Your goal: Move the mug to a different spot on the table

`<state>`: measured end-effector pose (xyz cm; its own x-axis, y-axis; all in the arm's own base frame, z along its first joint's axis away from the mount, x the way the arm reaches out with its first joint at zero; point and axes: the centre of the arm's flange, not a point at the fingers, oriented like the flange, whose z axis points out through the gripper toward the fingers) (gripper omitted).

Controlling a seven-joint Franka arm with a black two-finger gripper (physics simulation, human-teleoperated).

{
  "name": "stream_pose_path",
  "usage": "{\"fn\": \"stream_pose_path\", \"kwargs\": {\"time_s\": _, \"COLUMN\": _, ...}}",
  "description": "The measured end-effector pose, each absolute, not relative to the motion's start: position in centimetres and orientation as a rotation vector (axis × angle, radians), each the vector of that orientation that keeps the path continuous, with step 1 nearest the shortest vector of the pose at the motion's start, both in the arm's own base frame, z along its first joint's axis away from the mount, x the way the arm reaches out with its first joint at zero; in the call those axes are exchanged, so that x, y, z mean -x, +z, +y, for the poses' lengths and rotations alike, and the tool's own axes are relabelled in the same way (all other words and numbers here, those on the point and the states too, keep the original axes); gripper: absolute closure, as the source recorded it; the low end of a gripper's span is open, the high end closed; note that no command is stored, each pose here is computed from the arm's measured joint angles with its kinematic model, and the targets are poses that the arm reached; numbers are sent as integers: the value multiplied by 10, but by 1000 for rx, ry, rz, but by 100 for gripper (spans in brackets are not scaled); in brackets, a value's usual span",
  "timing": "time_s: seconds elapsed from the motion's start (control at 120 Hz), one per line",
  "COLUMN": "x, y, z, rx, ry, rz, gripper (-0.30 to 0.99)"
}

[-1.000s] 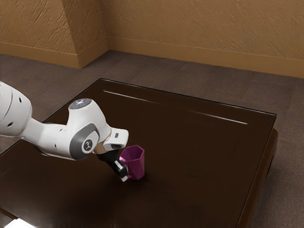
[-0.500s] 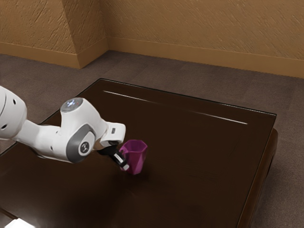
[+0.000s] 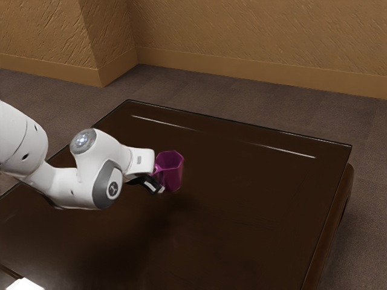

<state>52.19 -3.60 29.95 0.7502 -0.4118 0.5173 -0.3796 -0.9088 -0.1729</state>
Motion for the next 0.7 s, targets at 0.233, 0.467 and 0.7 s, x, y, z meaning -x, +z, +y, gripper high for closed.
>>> {"fn": "stream_pose_path", "kwargs": {"time_s": 0.233, "x": -530, "y": 282, "z": -15, "rx": 2820, "ry": -889, "rz": 653, "gripper": 77}}
{"fn": "stream_pose_path", "kwargs": {"time_s": 0.467, "x": -529, "y": 261, "z": -11, "rx": 2799, "ry": -866, "rz": 675, "gripper": 77}}
{"fn": "stream_pose_path", "kwargs": {"time_s": 0.7, "x": -529, "y": 250, "z": -10, "rx": 2785, "ry": -851, "rz": 698, "gripper": 65}}
